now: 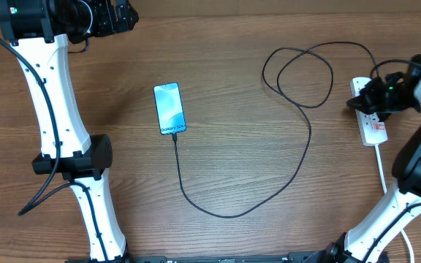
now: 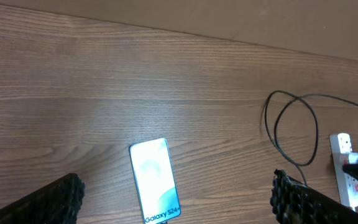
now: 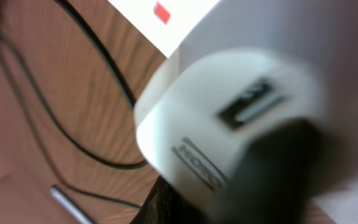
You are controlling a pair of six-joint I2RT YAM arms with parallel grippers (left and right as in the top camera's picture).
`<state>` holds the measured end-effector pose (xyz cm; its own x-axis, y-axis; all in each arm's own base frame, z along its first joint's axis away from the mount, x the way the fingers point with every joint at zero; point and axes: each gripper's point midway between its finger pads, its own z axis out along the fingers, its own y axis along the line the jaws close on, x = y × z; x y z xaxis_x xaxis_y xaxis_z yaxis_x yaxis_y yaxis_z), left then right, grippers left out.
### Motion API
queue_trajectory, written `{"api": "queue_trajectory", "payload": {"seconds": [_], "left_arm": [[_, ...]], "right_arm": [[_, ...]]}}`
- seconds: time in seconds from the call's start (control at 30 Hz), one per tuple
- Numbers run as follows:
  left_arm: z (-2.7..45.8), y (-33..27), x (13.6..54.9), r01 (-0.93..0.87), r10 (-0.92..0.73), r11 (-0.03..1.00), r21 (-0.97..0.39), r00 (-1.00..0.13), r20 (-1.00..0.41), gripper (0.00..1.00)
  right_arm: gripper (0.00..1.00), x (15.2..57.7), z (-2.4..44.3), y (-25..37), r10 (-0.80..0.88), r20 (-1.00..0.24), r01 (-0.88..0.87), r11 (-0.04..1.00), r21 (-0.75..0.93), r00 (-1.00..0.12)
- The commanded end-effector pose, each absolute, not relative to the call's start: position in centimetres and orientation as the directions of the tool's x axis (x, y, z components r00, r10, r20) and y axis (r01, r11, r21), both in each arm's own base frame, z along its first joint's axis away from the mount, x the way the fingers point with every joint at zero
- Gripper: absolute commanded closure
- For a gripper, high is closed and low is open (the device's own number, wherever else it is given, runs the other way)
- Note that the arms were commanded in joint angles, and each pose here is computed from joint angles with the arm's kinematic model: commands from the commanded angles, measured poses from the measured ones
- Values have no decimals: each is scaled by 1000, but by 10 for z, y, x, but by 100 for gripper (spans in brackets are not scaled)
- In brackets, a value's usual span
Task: Plug charger to phone and switch on socket
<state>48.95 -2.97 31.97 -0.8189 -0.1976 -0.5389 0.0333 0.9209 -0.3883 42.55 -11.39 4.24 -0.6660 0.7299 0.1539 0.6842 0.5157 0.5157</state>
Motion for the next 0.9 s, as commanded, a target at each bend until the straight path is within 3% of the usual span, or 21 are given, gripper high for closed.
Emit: {"api": "queue_trajectory", "payload": {"seconds": [0.0,0.4,0.87], "left_arm": [[335,-35,483,66,-180,921,-383,-801,-571,0],[335,-35,483,66,-180,921,-383,-801,-571,0],[335,-35,483,66,-180,921,-384,-801,-570,1]], "right_arm": [[96,419,28,-195,819,35,752,508,420,-573],[96,398,51,-246,868,2,785,448,428,-497],[96,400,50,-237,855,8,776,467,424,-519]]}}
